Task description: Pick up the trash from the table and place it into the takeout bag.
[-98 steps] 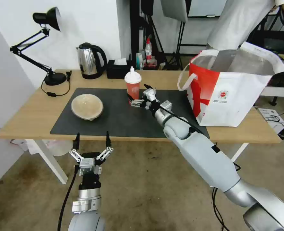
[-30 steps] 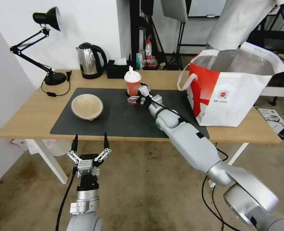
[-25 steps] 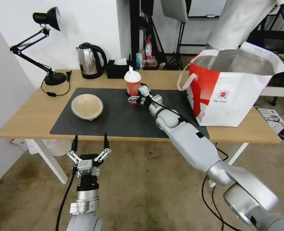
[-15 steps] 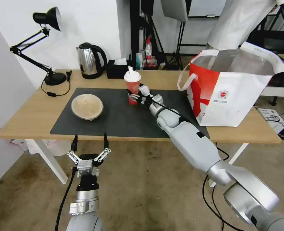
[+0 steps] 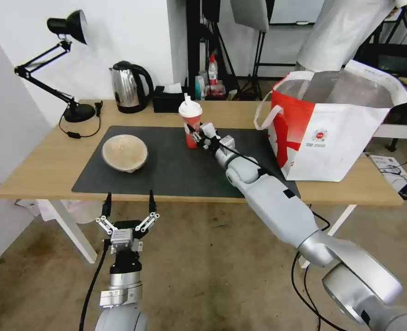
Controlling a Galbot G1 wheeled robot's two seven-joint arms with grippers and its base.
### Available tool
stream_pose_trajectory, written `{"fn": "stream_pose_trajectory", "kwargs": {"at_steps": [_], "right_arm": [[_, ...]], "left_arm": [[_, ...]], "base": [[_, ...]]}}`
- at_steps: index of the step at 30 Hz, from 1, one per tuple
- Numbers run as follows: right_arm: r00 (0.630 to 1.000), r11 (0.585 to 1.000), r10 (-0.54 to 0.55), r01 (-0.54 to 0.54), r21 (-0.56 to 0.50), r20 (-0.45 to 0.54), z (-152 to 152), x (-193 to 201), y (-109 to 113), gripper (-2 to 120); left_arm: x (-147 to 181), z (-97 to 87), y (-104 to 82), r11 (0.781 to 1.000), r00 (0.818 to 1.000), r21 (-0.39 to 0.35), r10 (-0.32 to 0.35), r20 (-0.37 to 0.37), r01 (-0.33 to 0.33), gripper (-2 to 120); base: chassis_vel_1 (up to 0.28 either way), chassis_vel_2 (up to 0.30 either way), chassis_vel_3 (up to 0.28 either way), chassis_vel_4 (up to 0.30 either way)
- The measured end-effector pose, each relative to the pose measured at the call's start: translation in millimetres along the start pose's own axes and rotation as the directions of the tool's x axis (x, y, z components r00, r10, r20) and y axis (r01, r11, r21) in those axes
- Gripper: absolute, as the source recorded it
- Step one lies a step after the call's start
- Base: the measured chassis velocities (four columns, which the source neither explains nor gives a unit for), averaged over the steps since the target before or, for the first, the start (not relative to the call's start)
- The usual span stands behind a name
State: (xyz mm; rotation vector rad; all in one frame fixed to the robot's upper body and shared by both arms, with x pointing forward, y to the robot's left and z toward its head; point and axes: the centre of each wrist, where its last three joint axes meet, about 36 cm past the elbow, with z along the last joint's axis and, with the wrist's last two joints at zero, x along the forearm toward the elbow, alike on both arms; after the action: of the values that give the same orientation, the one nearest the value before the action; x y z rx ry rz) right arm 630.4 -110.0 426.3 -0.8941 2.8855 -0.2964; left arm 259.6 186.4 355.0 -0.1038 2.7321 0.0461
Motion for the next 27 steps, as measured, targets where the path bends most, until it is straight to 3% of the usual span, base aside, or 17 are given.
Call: {"fn": "stream_pose_trajectory", "kwargs": {"at_steps": [6, 10, 13, 15, 16, 19, 27], "right_arm": [[0.999, 1.0, 0.003, -0.003, 0.007, 0.038, -15, 4, -3, 4], [0.991, 1.0, 0.015, -0.016, 0.01, 0.135, -66, 14, -14, 4], [0.984, 1.0, 0.027, -0.029, 0.011, 0.175, -88, 19, -22, 4], [0.969, 0.999, 0.036, -0.044, 0.023, 0.245, -128, 30, -40, 4], [0.969, 0.999, 0.036, -0.044, 0.023, 0.245, -128, 30, -40, 4], [0.952, 0.997, 0.052, -0.066, 0.036, 0.302, -166, 39, -60, 4], [0.934, 0.992, 0.076, -0.106, 0.069, 0.35, -201, 52, -84, 4]], "left_arm": [[0, 0.3, 1.4, 1.0, 1.0, -0.004, 0.002, -0.001, -0.002, 100], [1, 0.9, -0.8, 1.0, 1.0, 0.0, 0.002, -0.003, -0.002, 100], [1, 1.0, -1.9, 1.0, 1.0, 0.002, 0.002, -0.003, -0.002, 100], [0, 0.8, -3.9, 1.0, 1.0, 0.004, 0.004, -0.003, -0.004, 100], [0, 0.8, -3.9, 1.0, 1.0, 0.004, 0.004, -0.003, -0.004, 100], [0, 0.3, -6.3, 1.0, 1.0, 0.004, 0.008, -0.004, -0.008, 100], [0, -0.6, -7.7, 1.0, 1.0, 0.005, 0.008, -0.002, -0.008, 100]], "base": [[0.0, 0.0, 0.0, 0.0], [0.0, 0.0, 0.0, 0.0], [0.0, 0.0, 0.0, 0.0], [0.0, 0.0, 0.0, 0.0], [0.0, 0.0, 0.0, 0.0], [0.0, 0.0, 0.0, 0.0], [0.0, 0.0, 0.0, 0.0]]}}
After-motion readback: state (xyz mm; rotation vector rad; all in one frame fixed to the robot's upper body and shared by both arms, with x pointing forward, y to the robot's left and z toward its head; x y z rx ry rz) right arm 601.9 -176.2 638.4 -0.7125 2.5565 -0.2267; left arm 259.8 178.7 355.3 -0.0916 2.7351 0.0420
